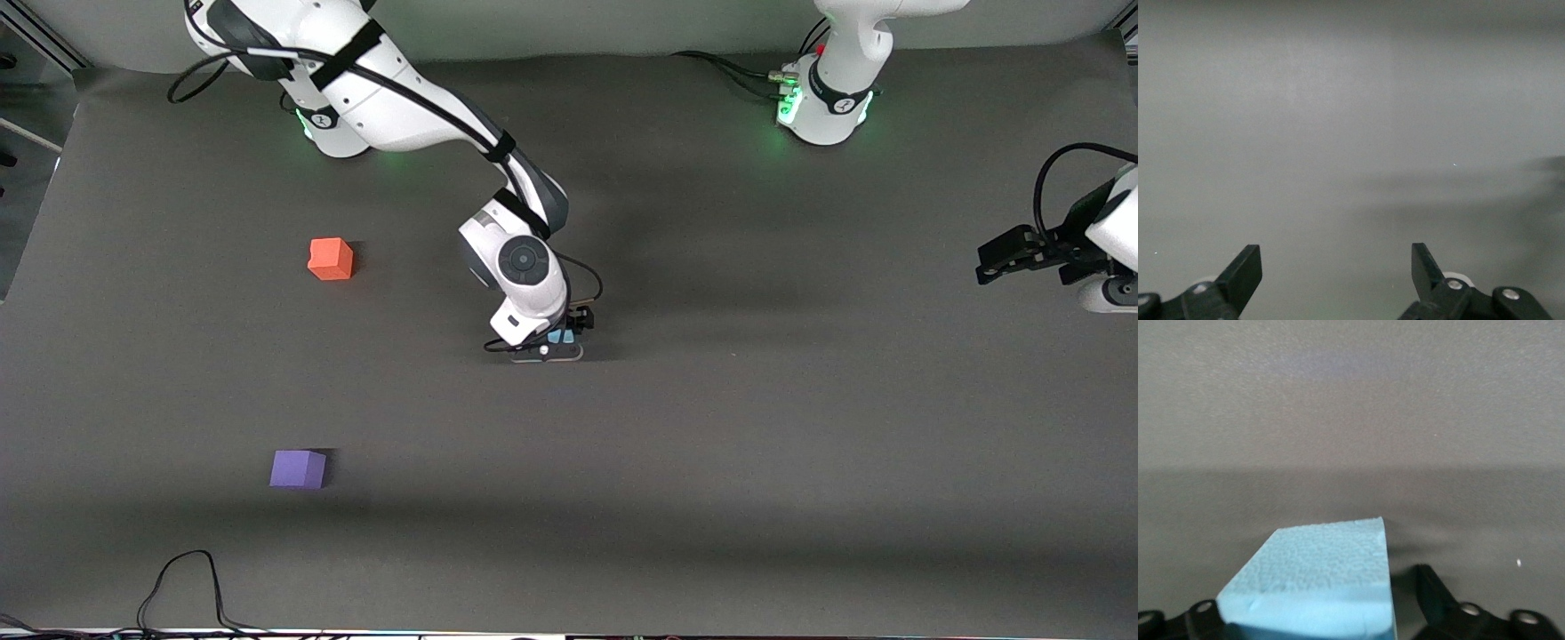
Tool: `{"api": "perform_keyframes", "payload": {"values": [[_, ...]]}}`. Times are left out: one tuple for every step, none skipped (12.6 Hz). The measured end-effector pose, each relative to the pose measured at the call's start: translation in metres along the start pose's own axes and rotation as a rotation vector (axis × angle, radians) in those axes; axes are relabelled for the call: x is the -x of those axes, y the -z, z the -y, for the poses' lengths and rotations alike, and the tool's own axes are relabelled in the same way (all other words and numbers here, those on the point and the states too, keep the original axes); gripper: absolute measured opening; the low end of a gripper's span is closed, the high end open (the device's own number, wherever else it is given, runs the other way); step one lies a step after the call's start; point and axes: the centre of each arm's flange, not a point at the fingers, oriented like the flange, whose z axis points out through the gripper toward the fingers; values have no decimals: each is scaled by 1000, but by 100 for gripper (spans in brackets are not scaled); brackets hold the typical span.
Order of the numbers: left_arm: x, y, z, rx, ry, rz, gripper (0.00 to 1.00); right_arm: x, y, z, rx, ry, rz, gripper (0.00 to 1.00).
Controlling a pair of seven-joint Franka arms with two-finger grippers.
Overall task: Place blue block between orange and purple blocks
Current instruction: 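Carry the blue block with the right gripper toward the orange block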
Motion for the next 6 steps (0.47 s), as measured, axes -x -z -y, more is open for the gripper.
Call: {"api": "perform_keyframes", "payload": {"values": [[0,1,0,-1,0,-1,100,-1,2,1,-3,0,-3,100],[0,0,1,-1,2,0,100,-2,3,0,-3,-1,-6,92],[1,-1,1,-1,0,2,100,-3,4,0,-3,-2,-8,91],[0,-2,1,-1,-12,5,100,-6,7,-1,-5,-5,-14,75],[0,-3,0,-1,-20,6,100,-7,10,-1,-7,-6,-18,63],[0,-3,0,-1,-27,7,100,-8,14,0,-8,-6,-20,58]]}}
